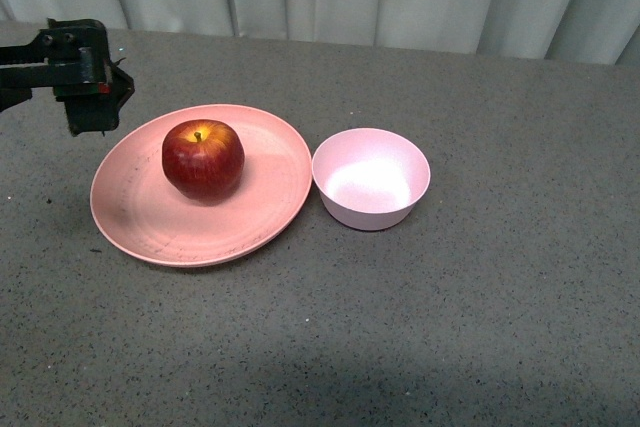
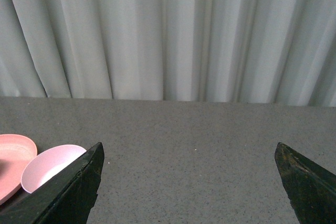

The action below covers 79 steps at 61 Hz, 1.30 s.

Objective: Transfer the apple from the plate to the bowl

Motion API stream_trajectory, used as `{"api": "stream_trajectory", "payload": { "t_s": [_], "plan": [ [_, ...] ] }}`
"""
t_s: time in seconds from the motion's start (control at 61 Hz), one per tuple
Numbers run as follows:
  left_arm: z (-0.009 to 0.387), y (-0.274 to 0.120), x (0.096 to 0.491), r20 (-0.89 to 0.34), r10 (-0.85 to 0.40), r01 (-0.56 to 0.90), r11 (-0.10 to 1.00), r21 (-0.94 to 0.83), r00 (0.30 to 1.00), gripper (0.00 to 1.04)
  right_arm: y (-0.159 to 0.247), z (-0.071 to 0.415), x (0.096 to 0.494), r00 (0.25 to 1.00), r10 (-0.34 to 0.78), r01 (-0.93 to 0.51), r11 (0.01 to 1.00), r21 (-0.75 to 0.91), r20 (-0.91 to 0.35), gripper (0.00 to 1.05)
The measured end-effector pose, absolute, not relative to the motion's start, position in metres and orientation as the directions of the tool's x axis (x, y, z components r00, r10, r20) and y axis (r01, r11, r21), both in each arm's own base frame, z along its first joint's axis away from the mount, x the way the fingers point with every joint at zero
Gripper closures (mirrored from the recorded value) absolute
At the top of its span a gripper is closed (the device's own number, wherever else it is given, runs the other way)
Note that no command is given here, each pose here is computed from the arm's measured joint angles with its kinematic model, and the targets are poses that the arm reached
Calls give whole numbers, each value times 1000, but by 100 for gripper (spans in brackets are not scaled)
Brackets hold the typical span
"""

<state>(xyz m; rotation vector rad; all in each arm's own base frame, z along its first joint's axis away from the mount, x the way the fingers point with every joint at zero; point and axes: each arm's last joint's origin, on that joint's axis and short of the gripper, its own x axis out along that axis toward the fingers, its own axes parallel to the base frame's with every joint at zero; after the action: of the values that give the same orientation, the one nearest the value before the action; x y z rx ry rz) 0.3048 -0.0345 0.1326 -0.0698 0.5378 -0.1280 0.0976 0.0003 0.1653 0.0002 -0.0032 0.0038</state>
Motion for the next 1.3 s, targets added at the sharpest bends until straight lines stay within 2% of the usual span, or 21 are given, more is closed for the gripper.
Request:
{"api": "stream_trajectory", "payload": {
  "t_s": [0.131,0.492,1.049,1.082,1.23,1.295],
  "plan": [
    [125,-45,321,-529,-177,139,984,-111,830,7,0,165,98,1000,4,-4,1000,0,3,9],
    [97,-63,355,-588,-174,145,985,-98,790,7,0,165,98,1000,4,-4,1000,0,3,9],
    [71,-77,360,-663,-208,176,978,-116,719,7,0,165,98,1000,4,-4,1000,0,3,9],
    [71,-77,360,-663,-208,176,977,-116,719,8,0,165,98,1000,4,-4,1000,0,3,9],
    [70,-79,360,-665,-215,184,976,-119,715,29,0,165,98,1000,4,-4,1000,0,3,9],
    [70,-79,360,-665,-217,186,975,-118,715,34,0,165,98,1000,3,-3,1000,0,3,9]
  ]
}}
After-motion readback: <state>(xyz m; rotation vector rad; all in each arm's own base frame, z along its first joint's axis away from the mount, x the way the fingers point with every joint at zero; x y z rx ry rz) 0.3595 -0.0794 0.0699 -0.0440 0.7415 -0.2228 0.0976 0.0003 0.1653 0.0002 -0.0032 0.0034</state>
